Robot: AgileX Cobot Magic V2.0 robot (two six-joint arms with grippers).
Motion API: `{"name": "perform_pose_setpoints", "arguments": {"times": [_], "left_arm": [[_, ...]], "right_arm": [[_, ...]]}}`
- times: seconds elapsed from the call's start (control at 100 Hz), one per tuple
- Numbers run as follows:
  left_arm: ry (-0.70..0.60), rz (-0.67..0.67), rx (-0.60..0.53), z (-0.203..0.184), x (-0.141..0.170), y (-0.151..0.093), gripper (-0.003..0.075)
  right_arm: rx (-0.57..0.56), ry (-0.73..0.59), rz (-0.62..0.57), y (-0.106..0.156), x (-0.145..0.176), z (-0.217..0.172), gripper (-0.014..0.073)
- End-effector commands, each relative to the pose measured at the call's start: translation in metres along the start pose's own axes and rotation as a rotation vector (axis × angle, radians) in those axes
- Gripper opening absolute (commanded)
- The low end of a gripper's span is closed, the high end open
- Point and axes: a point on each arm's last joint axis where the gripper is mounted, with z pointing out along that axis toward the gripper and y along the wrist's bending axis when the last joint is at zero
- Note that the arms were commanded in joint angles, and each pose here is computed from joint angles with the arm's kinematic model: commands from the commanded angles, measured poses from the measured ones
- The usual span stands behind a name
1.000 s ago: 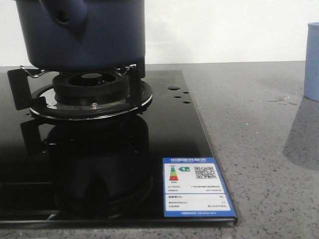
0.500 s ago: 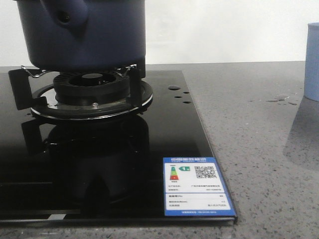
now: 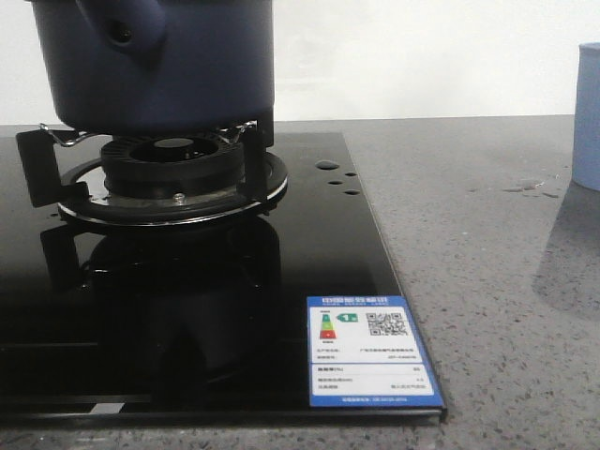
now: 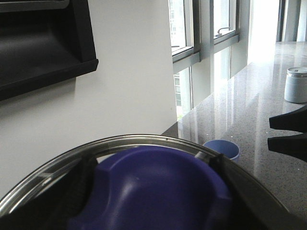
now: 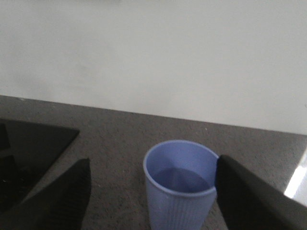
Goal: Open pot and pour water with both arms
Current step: 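Move the right gripper over the light blue cup, then close the right gripper around the light blue cup and lift it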
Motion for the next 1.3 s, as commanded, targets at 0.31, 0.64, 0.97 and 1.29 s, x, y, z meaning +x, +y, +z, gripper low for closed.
{"name": "perform_pose_setpoints", "arguments": {"times": [0.31, 0.64, 0.97, 1.29], "left_arm": [[-0.105, -0.033, -0.027, -0.006, -0.019, -0.003, 0.0250], [-0.106, -0.033, -0.034, -0.006, -0.019, -0.002, 0.0250], [-0.106, -0.033, -0.034, -0.006, -0.019, -0.002, 0.0250], [-0.106, -0.033, -0.034, -0.006, -0.019, -0.002, 0.0250]], "right_arm": [[0.089, 0.116, 0.072, -0.007, 0.032, 0.016, 0.0615], [0.107, 0.236, 0.082, -0.009, 0.047, 0.040, 0.0630], [0.167, 0.197, 0.053, -0.013, 0.027, 0.063, 0.0625], [0.152, 0.255, 0.034, -0.007, 0.034, 0.083, 0.0625]]}}
